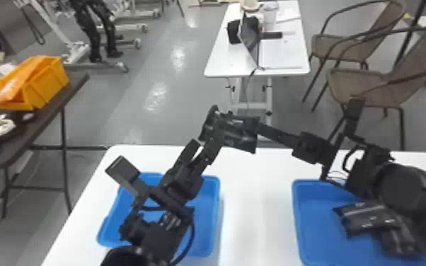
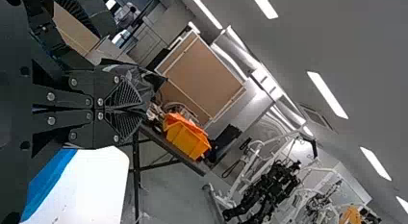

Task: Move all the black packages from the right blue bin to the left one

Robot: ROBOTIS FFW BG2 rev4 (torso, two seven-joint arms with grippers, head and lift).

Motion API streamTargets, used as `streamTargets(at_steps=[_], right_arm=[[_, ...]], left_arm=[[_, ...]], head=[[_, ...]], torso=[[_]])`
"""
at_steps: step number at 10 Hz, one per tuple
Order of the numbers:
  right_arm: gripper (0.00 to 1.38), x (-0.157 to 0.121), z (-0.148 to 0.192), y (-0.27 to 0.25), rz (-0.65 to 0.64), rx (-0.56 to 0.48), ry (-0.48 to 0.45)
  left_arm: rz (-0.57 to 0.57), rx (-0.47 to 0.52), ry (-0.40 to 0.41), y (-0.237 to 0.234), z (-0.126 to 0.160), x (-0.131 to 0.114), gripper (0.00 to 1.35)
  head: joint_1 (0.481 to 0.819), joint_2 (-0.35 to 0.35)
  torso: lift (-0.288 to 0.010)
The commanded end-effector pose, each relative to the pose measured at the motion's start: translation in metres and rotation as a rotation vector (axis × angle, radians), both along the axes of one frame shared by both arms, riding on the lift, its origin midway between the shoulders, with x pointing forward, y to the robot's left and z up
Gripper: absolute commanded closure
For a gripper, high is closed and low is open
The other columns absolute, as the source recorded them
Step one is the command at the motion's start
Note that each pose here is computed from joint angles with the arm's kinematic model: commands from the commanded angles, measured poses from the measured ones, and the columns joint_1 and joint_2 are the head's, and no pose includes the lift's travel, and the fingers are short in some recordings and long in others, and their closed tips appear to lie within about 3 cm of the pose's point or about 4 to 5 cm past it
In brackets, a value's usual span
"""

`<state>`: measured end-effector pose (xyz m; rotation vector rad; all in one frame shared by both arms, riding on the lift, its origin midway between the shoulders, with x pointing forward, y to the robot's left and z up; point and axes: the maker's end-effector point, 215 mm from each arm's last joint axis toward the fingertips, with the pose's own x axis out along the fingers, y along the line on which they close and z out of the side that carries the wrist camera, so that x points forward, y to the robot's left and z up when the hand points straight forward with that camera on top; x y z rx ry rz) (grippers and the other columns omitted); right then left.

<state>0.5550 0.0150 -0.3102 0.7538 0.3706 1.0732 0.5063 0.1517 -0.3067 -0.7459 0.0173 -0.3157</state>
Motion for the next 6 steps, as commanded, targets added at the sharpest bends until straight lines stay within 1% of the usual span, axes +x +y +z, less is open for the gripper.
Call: streamTargets(at_steps=[1,2,3,4,5,6], right_arm=[[1.18,-0.002,0.0,0.006,0.01,0.007,0.004],[1.18,-0.004,0.0,0.01,0.019,0.009,0.005],[1.18,-0.005,-0.001,0.013,0.024,0.012,0.009],[1.18,-0.006,-0.002,0.013,0.026,0.014,0.012],[1.18,-0.006,-0.002,0.013,0.029,0.014,0.012],[1.18,-0.007,-0.003,0.013,0.027,0.015,0.014]], left_arm=[[-0.031,-0.014,-0.008,-0.012,0.005,0.003,0.23],[-0.04,-0.018,-0.01,-0.015,0.006,0.004,0.23],[-0.043,-0.018,-0.011,-0.016,0.006,0.004,0.29],[-0.043,-0.003,-0.01,-0.015,0.006,0.005,0.53],[-0.046,0.011,0.011,-0.016,0.001,0.005,0.84],[-0.046,0.02,0.035,-0.018,-0.004,0.005,1.13]], head=[[0.695,0.174],[0.695,0.169],[0.695,0.166],[0.695,0.167],[0.695,0.169],[0.695,0.17]], torso=[[-0.042],[-0.042],[-0.042],[-0.042],[-0.042],[-0.042]])
